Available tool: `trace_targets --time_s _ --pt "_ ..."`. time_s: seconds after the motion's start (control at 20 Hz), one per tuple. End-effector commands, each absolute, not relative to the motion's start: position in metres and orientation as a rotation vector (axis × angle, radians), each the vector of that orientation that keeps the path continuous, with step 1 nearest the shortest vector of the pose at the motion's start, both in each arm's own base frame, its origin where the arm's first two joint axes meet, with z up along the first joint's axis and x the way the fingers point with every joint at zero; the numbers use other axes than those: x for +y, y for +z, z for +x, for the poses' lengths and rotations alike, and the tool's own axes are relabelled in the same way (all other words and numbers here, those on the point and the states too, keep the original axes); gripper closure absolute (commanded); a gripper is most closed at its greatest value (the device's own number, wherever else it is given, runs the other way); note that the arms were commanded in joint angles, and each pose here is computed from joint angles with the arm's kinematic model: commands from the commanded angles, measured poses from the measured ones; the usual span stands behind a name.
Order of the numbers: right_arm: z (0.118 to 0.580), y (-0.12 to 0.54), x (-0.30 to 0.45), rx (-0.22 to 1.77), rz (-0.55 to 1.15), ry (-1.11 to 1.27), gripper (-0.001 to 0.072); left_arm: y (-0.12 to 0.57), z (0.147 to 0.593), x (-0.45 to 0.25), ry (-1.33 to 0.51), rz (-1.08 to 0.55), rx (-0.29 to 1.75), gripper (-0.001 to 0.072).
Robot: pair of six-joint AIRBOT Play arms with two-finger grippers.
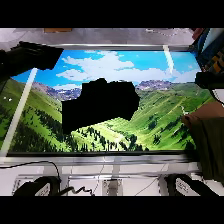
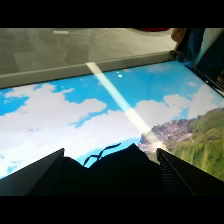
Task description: Fold the clothes and pants, and hang the long-sleeved shirts on hangers.
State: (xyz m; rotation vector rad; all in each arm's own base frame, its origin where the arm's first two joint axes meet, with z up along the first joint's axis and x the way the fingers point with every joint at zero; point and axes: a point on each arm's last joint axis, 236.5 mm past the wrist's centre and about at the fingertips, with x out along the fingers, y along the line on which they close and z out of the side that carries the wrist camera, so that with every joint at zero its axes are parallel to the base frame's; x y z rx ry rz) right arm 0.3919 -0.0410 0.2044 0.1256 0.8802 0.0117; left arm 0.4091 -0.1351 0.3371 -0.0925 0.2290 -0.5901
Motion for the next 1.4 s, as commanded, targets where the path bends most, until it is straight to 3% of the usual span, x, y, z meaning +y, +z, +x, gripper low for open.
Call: trace_targets --time_s 0.0,0.35,0.55,0.75,0.85,1.0,1.05,1.1,1.15,1.2,1.35 --pt "0.399 0.211 -0.033 0.841 0.153 0.036 0.0690 0.342 0.407 -0.139 -0.603 -0.176 0.236 0.0083" --pt "0.411 0.227 0.027 0.787 0.313 0.241 0.0690 0.330 0.407 -0.130 -0.574 -0.120 0.273 0.0083" --pt "0.412 0.193 0.113 0.895 0.243 0.435 0.0690 0.302 0.394 -0.110 -0.564 -0.061 0.400 0.0083" --pt "0.386 0.128 0.261 0.956 -0.091 0.824 0.0690 0.301 0.392 -0.091 -0.527 -0.073 0.414 0.0083" --pt "0.364 0.086 0.332 0.907 -0.340 0.992 0.0690 0.297 0.387 -0.094 -0.535 -0.107 0.448 0.0083" --pt "0.339 0.036 0.401 0.769 -0.674 1.104 0.0690 0.282 0.385 -0.076 -0.467 -0.019 0.498 0.0085" --pt "0.331 0.024 0.418 0.717 -0.766 1.135 0.0689 0.275 0.386 -0.064 -0.419 0.009 0.522 0.0127" --pt "0.326 0.015 0.433 0.672 -0.817 1.164 0.0647 0.269 0.387 -0.049 -0.358 0.046 0.547 0.0225" --pt "0.321 0.007 0.447 0.624 -0.854 1.193 0.0508 0.264 0.387 -0.034 -0.303 0.084 0.567 0.0298" --pt "0.320 0.000 0.458 0.587 -0.874 1.208 0.0380 0.260 0.388 -0.022 -0.257 0.114 0.584 0.0305" --pt "0.325 -0.026 0.477 0.539 -0.892 1.215 0.0358 0.256 0.388 -0.010 -0.211 0.144 0.602 0.0305"
